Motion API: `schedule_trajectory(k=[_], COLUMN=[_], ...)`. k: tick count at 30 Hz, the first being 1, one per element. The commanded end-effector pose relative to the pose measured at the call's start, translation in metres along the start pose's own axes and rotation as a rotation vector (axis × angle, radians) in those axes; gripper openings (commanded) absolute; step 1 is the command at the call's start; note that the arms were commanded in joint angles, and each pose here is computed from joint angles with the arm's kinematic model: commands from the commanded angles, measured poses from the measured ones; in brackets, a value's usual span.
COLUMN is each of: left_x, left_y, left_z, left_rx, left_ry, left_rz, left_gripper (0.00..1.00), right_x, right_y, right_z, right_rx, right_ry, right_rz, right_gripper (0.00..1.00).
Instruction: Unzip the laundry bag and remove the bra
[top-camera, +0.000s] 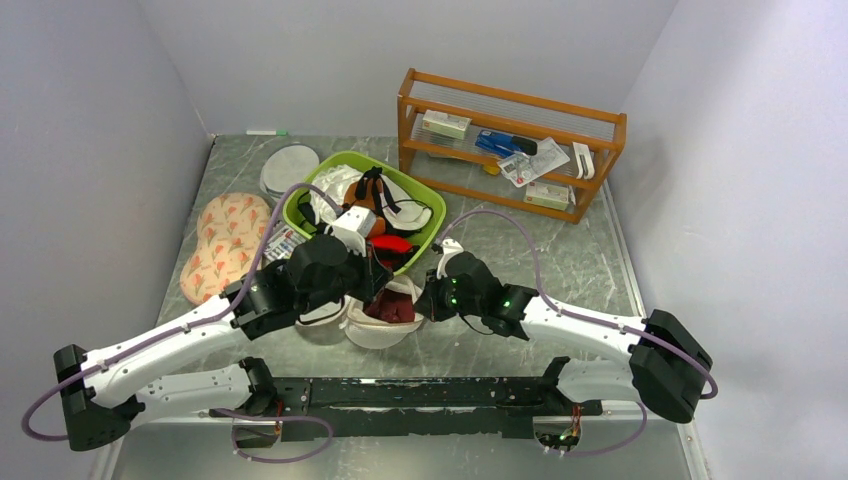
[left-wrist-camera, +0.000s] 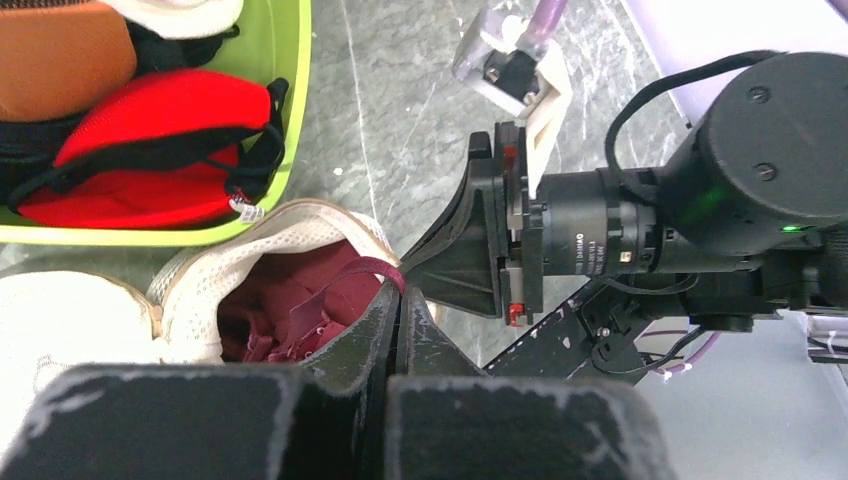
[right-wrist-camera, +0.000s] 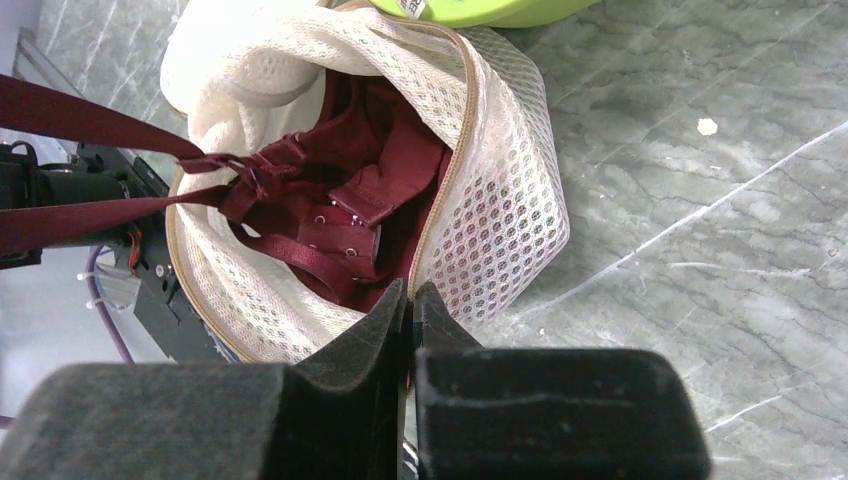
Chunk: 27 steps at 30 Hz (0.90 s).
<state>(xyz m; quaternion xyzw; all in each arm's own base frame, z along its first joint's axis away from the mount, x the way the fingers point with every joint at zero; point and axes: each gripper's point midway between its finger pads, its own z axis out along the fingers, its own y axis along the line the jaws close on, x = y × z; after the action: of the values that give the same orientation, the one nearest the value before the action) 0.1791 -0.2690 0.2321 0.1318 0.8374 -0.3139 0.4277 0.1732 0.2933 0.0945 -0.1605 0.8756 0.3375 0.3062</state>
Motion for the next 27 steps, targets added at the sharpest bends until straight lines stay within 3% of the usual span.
schedule_trajectory(k=[1,18,27], left_x=[-0.019,-0.106,-0.11], left_y=[-0.007,-0.031,-0.04], left_z=[-0.012,-0.063,-0.053], left_rx=[0.028,0.042,0.064], left_ry=[-0.042,-0.213,-0.215], left_rz=[0.039,0.137,0.154], left_gripper=[0.07,0.07,0.07], right_x=[-0.006,-0.006,-0.021], right_y=[0.005,0.012,0.018], right_z=[0.001,0.001,-0.011], right_rx=[-0.008,-0.06,-0.061], right_ry=[-0.014,-0.018,-0.058], right_rz=[-0.01,-0.045,-0.077], right_gripper=[0.02,0.04,0.07])
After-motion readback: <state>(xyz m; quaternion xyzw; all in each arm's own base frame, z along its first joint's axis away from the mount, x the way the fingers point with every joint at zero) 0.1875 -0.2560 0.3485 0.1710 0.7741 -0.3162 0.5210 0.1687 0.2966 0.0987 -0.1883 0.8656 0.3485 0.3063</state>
